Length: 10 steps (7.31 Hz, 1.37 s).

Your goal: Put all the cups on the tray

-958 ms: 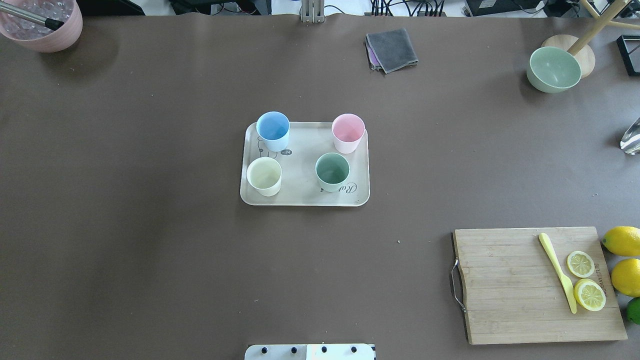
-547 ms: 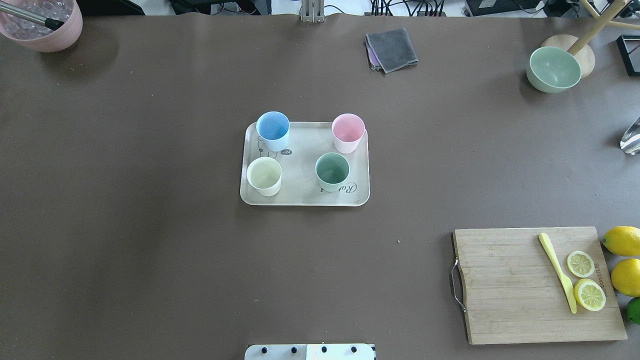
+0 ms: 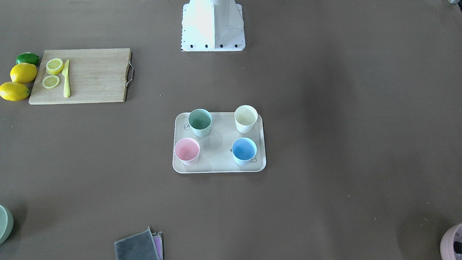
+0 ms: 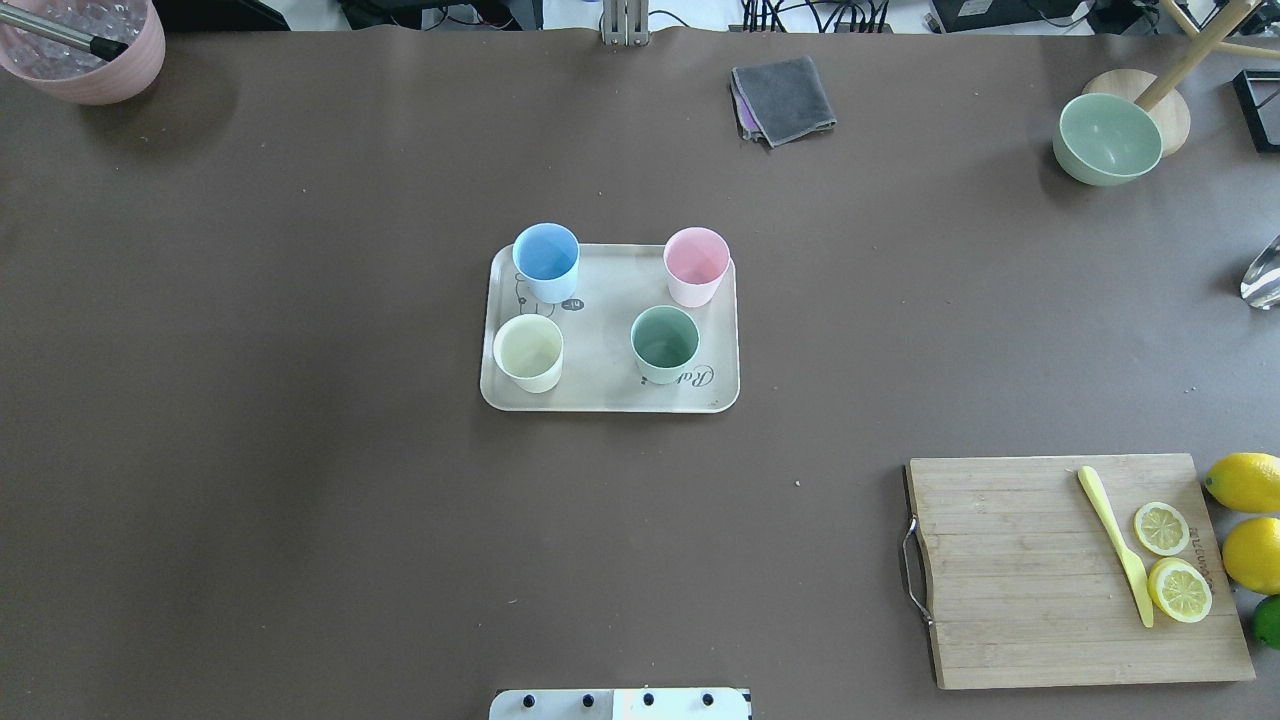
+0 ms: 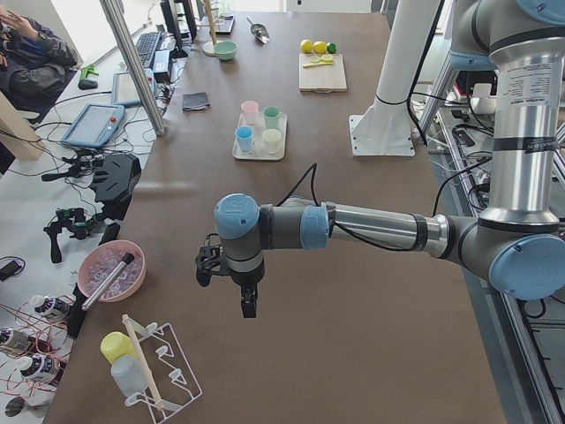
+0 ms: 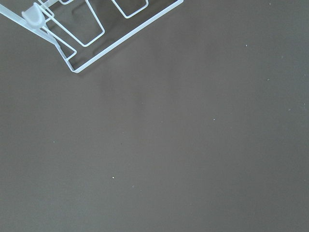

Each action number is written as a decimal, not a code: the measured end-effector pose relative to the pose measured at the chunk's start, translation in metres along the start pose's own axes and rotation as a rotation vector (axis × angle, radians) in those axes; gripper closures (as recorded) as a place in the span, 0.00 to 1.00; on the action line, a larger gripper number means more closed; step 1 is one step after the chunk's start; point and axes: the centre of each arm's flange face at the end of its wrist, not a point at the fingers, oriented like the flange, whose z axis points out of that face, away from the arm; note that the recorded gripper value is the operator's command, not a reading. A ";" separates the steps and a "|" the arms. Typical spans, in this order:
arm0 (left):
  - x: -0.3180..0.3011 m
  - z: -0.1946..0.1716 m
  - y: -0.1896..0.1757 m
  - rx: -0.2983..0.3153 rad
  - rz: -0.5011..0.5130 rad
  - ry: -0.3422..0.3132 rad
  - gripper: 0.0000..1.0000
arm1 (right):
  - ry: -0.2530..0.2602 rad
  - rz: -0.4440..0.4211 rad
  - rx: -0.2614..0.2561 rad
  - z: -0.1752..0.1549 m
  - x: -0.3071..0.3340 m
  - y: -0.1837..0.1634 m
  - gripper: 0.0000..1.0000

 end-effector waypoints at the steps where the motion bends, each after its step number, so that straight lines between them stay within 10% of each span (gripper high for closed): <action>1: 0.000 0.000 0.000 0.000 -0.002 0.002 0.01 | 0.000 -0.001 0.001 0.000 -0.001 0.000 0.00; 10: 0.002 0.000 0.000 0.003 0.004 0.008 0.01 | -0.002 -0.019 0.009 0.000 -0.004 -0.002 0.00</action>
